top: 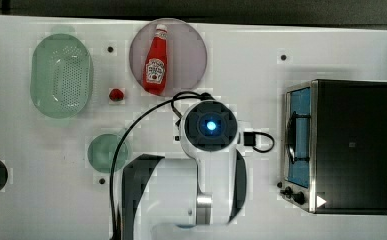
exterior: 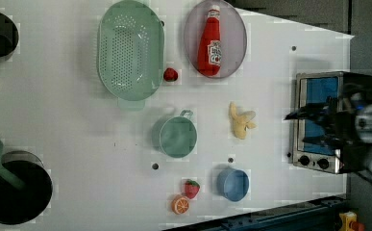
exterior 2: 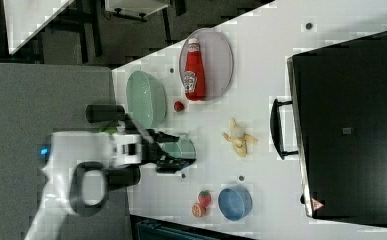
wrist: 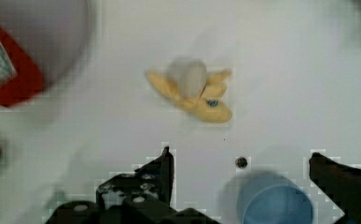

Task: Pick Banana and place it in mug.

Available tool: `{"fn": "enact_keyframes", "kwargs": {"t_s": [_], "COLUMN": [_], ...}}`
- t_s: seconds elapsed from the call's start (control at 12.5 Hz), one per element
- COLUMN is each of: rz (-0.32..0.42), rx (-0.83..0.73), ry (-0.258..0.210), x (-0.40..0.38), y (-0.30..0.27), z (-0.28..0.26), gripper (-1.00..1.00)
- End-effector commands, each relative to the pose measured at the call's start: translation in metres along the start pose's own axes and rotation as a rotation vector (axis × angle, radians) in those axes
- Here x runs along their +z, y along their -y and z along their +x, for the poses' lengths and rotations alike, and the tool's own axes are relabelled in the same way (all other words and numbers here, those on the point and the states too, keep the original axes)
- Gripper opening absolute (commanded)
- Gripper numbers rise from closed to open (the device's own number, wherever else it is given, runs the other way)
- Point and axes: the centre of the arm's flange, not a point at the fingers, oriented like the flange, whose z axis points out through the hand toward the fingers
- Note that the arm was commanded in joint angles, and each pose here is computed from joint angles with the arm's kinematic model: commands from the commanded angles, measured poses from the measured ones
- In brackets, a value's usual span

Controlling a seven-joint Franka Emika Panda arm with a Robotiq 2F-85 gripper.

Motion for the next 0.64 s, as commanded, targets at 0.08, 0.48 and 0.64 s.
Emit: {"fn": "enact_keyframes", "kwargs": {"t_s": [0.08,0.48,0.64], "rz": [0.053,0.029,0.019], "rx": [-0.147,-0.251,-0.248], "ry": [-0.049,-0.020,-0.006], "x": [0.022,0.110,0.140], "y": [0.000,0.008,0.009], "z": [0.005,0.016,0.020], "gripper": [1.00,1.00,1.00]}}
